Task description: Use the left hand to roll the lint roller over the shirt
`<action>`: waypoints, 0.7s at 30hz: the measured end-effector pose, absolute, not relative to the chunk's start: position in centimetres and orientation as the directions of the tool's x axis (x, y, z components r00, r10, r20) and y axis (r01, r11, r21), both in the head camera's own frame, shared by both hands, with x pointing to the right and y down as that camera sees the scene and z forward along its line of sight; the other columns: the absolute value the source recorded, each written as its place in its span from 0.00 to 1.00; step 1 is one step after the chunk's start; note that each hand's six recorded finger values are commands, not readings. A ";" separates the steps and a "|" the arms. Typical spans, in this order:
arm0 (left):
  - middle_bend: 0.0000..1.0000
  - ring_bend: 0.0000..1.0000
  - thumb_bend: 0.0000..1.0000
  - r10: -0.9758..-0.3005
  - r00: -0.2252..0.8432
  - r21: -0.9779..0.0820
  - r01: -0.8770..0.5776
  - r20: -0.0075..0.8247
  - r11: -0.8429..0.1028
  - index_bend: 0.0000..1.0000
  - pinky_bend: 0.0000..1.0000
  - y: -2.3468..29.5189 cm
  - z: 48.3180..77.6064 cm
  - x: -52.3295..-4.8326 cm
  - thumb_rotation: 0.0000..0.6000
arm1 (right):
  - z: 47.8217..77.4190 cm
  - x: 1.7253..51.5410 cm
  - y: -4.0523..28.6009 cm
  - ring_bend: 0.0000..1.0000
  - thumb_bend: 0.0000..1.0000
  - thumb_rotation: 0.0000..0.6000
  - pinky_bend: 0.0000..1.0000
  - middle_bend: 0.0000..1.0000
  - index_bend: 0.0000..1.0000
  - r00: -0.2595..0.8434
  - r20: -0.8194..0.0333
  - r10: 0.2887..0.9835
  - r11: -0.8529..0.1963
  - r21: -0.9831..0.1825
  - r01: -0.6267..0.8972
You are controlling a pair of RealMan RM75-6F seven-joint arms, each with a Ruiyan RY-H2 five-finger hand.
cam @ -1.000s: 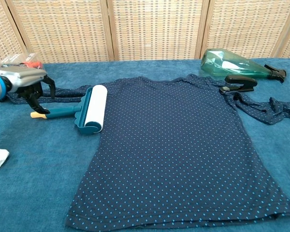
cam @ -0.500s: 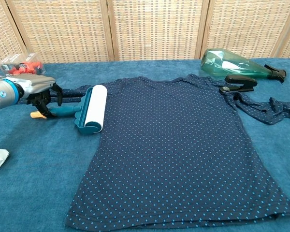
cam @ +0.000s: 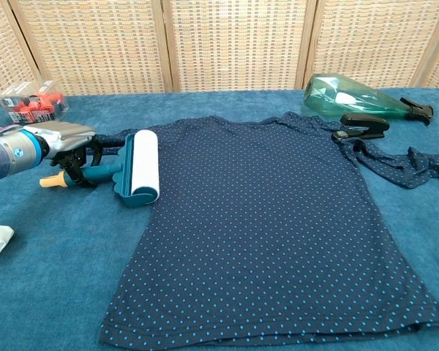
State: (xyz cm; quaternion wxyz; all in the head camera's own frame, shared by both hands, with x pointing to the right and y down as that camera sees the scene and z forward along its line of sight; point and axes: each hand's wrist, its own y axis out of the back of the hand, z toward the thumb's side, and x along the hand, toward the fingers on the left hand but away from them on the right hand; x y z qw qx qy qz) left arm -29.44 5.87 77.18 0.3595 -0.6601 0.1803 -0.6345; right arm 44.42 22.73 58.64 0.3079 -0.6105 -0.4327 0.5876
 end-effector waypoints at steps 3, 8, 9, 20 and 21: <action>0.87 0.72 0.42 -0.713 0.143 -0.724 0.229 0.687 -0.651 0.87 0.68 5.7 76.8 -29.2 1.00 | 58.4 44.4 22.7 0.00 0.09 1.00 0.00 0.00 0.00 -0.064 -0.445 0.893 -0.430 -0.887 0.170; 0.87 0.72 0.41 -0.730 0.181 -0.749 0.233 0.660 -0.620 0.88 0.68 5.3 75.7 -28.8 1.00 | 58.3 44.4 22.7 0.00 0.09 1.00 0.00 0.00 0.00 -0.062 -0.443 0.895 -0.427 -0.887 0.174; 0.87 0.72 0.41 -0.732 0.193 -0.755 0.230 0.654 -0.614 0.88 0.68 5.1 75.3 -28.7 1.00 | 58.2 44.3 22.7 0.00 0.09 1.00 0.00 0.00 0.00 -0.060 -0.442 0.895 -0.426 -0.888 0.175; 0.87 0.72 0.36 -0.680 0.331 -0.755 0.221 0.654 -0.618 0.88 0.68 4.5 72.4 -27.0 1.00 | 57.9 44.5 22.7 0.00 0.09 1.00 0.00 0.00 0.00 -0.062 -0.438 0.897 -0.421 -0.888 0.184; 0.87 0.72 0.36 -0.677 0.339 -0.754 0.217 0.654 -0.620 0.88 0.68 4.5 72.3 -26.8 1.00 | 57.9 44.5 22.7 0.00 0.09 1.00 0.00 0.00 0.00 -0.062 -0.438 0.897 -0.421 -0.888 0.184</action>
